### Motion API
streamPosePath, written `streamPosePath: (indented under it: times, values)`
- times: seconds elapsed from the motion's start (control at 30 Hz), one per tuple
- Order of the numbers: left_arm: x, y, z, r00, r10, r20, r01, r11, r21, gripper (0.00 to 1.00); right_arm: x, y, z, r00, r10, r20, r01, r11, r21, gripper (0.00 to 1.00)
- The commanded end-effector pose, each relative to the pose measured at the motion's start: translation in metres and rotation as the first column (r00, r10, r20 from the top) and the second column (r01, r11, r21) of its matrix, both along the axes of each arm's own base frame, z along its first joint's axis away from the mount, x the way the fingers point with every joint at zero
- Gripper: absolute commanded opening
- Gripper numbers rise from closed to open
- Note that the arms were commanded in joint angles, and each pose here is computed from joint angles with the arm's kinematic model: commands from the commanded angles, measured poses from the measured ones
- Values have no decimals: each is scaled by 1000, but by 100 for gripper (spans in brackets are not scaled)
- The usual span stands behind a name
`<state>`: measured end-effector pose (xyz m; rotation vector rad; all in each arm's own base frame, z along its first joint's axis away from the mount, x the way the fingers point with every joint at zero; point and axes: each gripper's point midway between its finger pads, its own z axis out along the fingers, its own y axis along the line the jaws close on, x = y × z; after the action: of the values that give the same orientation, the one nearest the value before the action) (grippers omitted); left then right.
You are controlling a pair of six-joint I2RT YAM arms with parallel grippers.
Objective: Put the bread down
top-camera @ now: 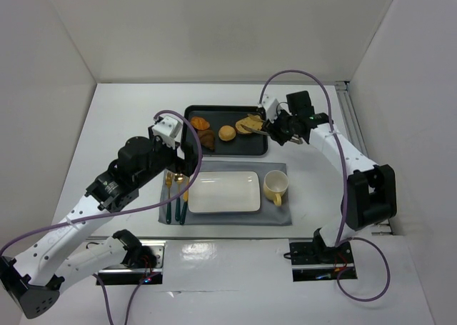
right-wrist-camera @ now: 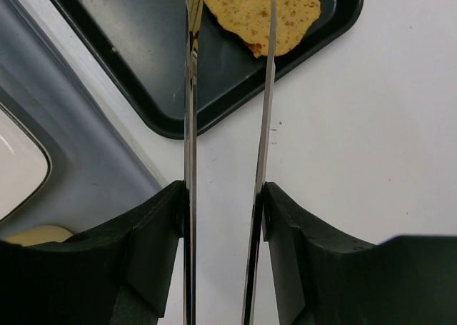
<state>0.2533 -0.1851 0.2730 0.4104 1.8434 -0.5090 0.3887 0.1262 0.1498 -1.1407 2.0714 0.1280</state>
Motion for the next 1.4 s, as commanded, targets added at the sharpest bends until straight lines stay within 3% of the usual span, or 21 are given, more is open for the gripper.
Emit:
streamPosePath:
  times: [0.0,0.57,1.27,1.37]
  values:
    - [5,2,7,999,15,34,-15,1000,-9,100,11,-1,7,998,-9,65,11,1000,-29,55]
    - [5,2,7,999,15,34,-15,1000,-9,100,7,11,-29,998,58,-16,-59,994,-94,55]
    - [6,1,4,1000,15,26,-15,1000,-4,100,31,14,-34,998,51,42,-45,991,-127,55]
    - [5,0,4,1000,6,25,-6,1000,-6,100,31,12,-36,998,44,44,-38,990,-134,51]
